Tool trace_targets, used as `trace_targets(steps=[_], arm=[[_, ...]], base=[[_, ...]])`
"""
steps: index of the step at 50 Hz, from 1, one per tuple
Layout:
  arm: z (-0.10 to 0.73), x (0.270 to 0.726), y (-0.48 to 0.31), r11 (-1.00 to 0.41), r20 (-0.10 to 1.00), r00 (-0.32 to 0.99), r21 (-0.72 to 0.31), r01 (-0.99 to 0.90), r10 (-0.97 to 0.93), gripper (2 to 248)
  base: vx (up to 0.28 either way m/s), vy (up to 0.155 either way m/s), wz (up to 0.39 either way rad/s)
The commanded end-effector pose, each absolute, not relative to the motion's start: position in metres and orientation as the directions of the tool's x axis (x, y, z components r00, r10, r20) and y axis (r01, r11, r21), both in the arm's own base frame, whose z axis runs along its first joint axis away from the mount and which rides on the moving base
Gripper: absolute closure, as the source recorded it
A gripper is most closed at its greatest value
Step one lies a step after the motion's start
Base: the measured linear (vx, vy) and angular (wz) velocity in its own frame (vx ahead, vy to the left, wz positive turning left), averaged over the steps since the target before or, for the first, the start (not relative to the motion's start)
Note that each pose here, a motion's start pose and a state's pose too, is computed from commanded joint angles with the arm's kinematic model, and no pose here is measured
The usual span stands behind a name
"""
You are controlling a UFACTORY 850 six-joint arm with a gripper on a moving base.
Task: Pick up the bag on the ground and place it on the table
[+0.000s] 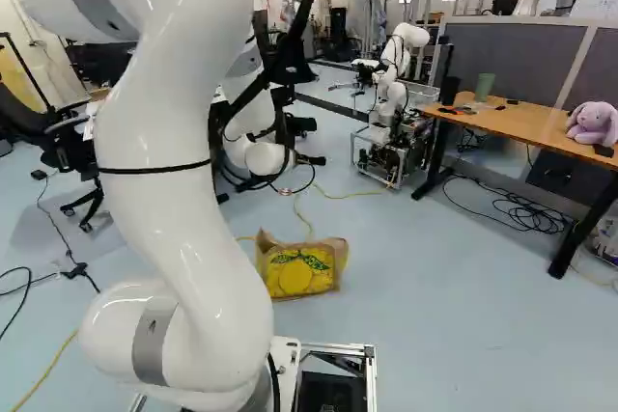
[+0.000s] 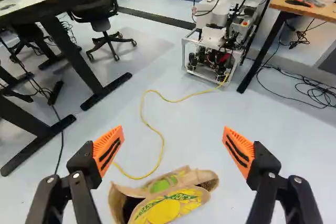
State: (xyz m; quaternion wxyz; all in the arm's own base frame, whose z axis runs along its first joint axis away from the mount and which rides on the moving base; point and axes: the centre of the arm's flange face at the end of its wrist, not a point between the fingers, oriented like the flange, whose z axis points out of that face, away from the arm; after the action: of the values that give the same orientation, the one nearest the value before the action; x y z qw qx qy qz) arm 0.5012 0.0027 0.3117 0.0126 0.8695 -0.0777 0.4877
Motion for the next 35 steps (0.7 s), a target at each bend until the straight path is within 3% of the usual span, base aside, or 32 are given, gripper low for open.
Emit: trace_targets(steps=[35], arm=[[0.250, 0.563, 0.021, -0.960, 0.743, 0.623, -0.095, -0.262, -0.244, 3]], base=[[0.000, 0.000, 0.000]])
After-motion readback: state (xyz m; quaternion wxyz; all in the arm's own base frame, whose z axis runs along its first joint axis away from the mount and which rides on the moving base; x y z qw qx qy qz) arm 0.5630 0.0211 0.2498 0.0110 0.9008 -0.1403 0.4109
